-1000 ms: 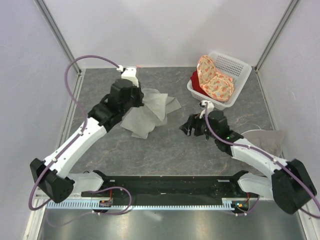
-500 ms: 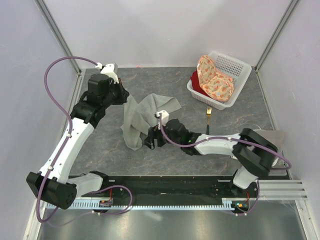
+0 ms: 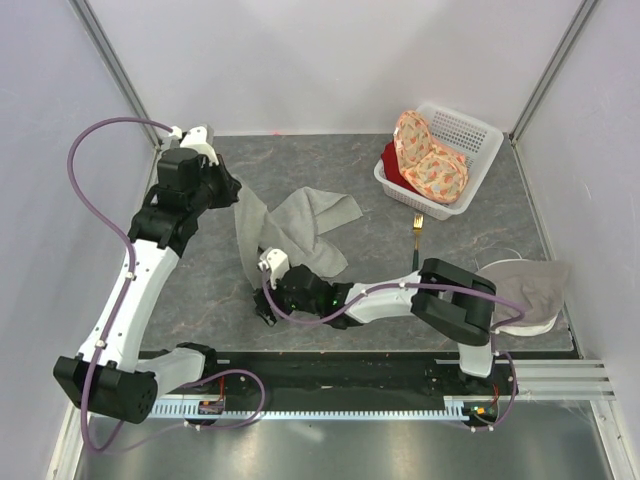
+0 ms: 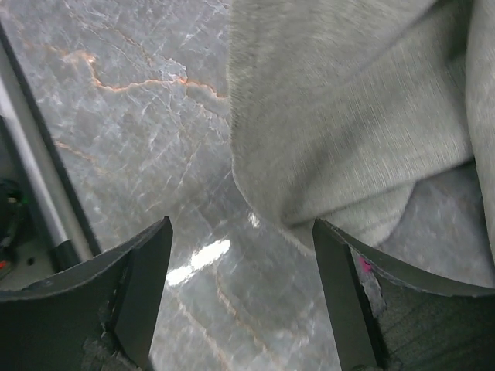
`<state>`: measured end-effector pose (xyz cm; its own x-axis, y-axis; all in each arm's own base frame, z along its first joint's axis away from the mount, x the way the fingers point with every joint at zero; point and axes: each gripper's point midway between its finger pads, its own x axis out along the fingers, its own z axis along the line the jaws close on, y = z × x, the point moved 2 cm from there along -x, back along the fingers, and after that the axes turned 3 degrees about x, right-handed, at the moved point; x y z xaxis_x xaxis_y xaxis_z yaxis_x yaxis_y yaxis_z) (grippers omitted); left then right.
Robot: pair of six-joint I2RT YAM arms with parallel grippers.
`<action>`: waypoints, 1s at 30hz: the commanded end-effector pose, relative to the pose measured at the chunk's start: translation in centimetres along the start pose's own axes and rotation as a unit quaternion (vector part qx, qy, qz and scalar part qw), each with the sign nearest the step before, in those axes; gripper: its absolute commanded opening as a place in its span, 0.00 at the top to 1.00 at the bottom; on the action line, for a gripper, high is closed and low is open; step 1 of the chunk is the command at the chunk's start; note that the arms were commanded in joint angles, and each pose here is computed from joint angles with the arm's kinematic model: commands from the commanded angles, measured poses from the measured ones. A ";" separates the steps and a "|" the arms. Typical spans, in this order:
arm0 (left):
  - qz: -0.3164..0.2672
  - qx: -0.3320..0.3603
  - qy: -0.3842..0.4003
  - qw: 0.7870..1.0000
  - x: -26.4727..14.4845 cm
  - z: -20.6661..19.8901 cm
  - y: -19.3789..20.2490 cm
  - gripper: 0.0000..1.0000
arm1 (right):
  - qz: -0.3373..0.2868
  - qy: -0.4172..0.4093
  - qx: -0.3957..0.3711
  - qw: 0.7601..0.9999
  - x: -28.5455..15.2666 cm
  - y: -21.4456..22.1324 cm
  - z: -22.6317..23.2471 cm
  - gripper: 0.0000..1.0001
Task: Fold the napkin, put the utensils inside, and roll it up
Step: Flatten the napkin out
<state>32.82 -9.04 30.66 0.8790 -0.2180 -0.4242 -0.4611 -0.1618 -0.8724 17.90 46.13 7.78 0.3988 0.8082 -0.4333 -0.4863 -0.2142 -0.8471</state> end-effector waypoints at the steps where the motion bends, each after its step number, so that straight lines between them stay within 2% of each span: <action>1: -0.024 0.009 0.015 1.000 -0.4 0.0 -1.0 0.98 | -0.007 0.037 -0.080 0.996 1.9 -0.7 -1.2 0.18; 2: -0.027 0.007 0.017 0.999 -0.5 0.0 -1.2 0.98 | -0.004 0.050 -0.092 0.994 2.2 -0.5 -1.7 0.19; 5: -0.037 -0.011 0.028 0.999 -0.6 0.3 -2.1 0.98 | 0.013 0.083 -0.116 0.990 3.1 0.1 -2.9 0.42; 6: -0.044 -0.026 0.023 0.998 -0.7 0.9 -2.6 0.98 | 0.024 0.090 -0.123 0.988 3.0 0.4 -3.3 0.70; 7: -0.046 -0.034 0.034 0.998 -0.7 0.9 -2.9 0.98 | 0.020 0.094 -0.128 0.987 3.0 -0.3 -3.2 0.90; 8: -0.052 -0.043 0.038 0.997 -0.6 1.0 -3.6 0.98 | 0.018 0.116 -0.145 0.982 2.6 -1.0 -3.9 1.00; 10: -0.070 -0.074 0.038 0.994 -0.4 2.2 -5.2 0.98 | 0.003 0.144 -0.166 0.975 1.2 -3.8 -4.3 1.00; 11: -0.073 -0.084 0.036 0.993 0.2 2.6 -6.0 0.98 | -0.007 0.186 -0.193 0.963 0.1 -5.7 -5.6 1.00; 15: -0.110 -0.112 0.018 0.987 0.8 4.2 -10.0 0.98 | -0.030 0.291 -0.277 0.915 -6.4 -15.7 -10.4 1.00; 17: -0.147 -0.110 0.029 0.983 -0.4 3.4 -13.5 0.98 | -0.071 0.342 -0.269 0.897 -9.9 -22.1 -13.3 1.00; 18: -0.154 -0.113 0.026 0.981 0.0 3.5 -14.5 0.98 | -0.093 0.358 -0.279 0.886 -12.6 -26.3 -13.4 1.00; 19: -0.190 -0.107 0.035 0.975 -1.7 2.8 -17.4 0.98 | -0.109 0.369 -0.280 0.880 -14.1 -28.8 -13.7 1.00; 20: -0.203 -0.108 0.040 0.972 -2.1 2.5 -18.7 0.98 | -0.120 0.389 -0.281 0.869 -16.0 -31.2 -14.8 1.00; 21: -0.210 -0.112 0.044 0.970 -1.9 2.6 -19.8 0.98 | -0.158 0.405 -0.278 0.856 -18.6 -35.1 -14.0 1.00; 22: -0.239 -0.104 0.053 0.964 -3.6 1.8 -22.3 0.98 | -0.166 0.418 -0.299 0.841 -20.1 -37.0 -13.8 1.00; 24: -0.249 -0.104 0.060 0.961 -4.1 1.5 -23.9 0.98 | -0.199 0.426 -0.304 0.828 -22.9 -40.6 -12.5 1.00; 27: -0.274 -0.096 0.060 0.955 -6.1 1.1 -25.3 0.98 | -0.199 0.425 -0.301 0.830 -24.4 -41.1 -11.9 1.00; 29: -0.261 -0.096 0.052 0.959 -6.0 1.5 -23.8 0.98 | -0.202 0.419 -0.279 0.840 -25.6 -39.9 -11.7 1.00; 30: -0.255 -0.097 0.043 0.961 -5.8 1.8 -22.9 0.98 | -0.163 0.413 -0.284 0.850 -23.7 -36.8 -12.6 0.99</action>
<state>39.47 -2.37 54.00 0.9838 -0.1445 0.1064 0.0352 -0.4262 -0.9040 37.57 28.33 51.43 0.9527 0.2576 0.1610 0.2429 -0.3278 -0.9130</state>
